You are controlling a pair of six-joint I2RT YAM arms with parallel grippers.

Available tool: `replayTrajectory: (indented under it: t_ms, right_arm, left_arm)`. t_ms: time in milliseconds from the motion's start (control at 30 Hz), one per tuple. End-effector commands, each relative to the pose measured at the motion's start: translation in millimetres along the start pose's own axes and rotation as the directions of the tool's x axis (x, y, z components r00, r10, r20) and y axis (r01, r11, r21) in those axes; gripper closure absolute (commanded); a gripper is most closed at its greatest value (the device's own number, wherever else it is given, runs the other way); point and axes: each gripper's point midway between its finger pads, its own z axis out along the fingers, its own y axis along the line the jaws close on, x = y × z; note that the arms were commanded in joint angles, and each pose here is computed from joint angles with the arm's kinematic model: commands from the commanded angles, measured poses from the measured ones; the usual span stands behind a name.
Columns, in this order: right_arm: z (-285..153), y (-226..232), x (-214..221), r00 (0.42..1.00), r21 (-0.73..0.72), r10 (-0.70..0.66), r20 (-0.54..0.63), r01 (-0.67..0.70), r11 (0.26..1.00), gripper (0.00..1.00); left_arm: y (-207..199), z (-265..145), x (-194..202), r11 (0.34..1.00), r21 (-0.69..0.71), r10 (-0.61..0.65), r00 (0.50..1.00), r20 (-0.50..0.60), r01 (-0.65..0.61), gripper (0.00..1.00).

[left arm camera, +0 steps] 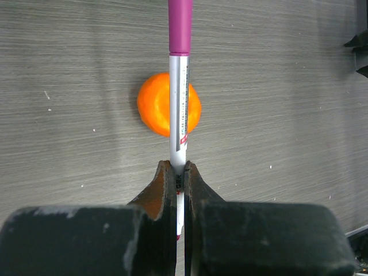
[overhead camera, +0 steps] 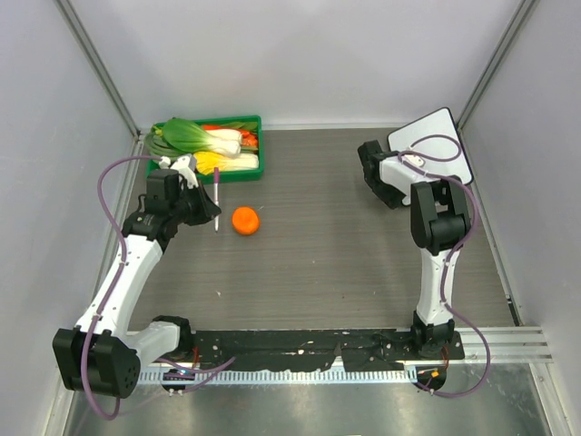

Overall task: Write a sentence on the whiteboard
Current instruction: Pick up the whiteboard stand from the center of the board, then move the whiteboard stand to the center of the board.

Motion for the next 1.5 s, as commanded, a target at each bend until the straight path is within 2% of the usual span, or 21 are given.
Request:
replayTrajectory:
  t_ms: [0,267,500,567,600,700,867,933,1200,1467]
  right_arm:
    - [-1.2,11.1,-20.3,0.996,0.0,0.07,0.059,-0.07,0.998,0.32]
    - [16.9,9.2,-23.7,0.994,0.028,0.099,0.039,-0.1,0.995,0.34]
    - [32.5,3.2,-21.7,0.992,0.058,0.122,0.013,-0.123,0.991,0.47]
    - [36.1,1.0,-20.7,0.993,0.064,0.117,0.004,-0.117,0.991,0.53]
    - [38.0,-1.0,-20.5,0.993,0.071,0.115,0.001,-0.115,0.991,0.6]
    - [41.0,-5.5,-19.8,0.995,0.083,0.098,-0.007,-0.097,0.992,0.69]
    - [42.1,-13.9,-15.1,0.998,0.095,0.051,-0.03,-0.048,0.994,0.93]
    - [42.5,-16.8,-11.1,0.998,0.095,0.027,-0.048,-0.022,0.995,0.99]
    - [40.8,-40.0,15.9,0.989,0.076,-0.073,-0.127,0.083,0.994,0.99]
    - [18.4,-49.1,39.8,0.974,-0.044,-0.166,-0.154,0.161,0.986,0.99]
  left_arm:
    - [0.3,-2.8,-2.5,1.0,0.0,0.021,1.0,0.019,-0.021,1.0]
    - [0.9,-2.3,-2.5,1.0,-0.004,0.018,1.0,0.017,-0.017,1.0]
    - [-0.4,-1.9,-2.5,1.0,0.004,0.016,1.0,0.016,-0.016,1.0]
    - [-0.7,-2.0,-2.4,1.0,0.006,0.017,1.0,0.017,-0.017,1.0]
    - [-1.5,-2.4,-2.8,1.0,0.01,0.017,1.0,0.019,-0.018,1.0]
    - [-0.8,-2.5,-2.7,1.0,0.007,0.015,1.0,0.02,-0.015,1.0]
    - [-1.7,-2.5,-2.8,1.0,0.01,0.015,1.0,0.02,-0.015,1.0]
    - [-2.6,-3.4,-3.7,1.0,0.013,0.014,1.0,0.024,-0.014,1.0]
    - [-3.0,-5.6,-5.9,1.0,0.013,0.011,0.999,0.036,-0.012,1.0]
    - [-7.2,-7.5,-8.2,1.0,0.03,0.007,0.999,0.048,-0.008,1.0]
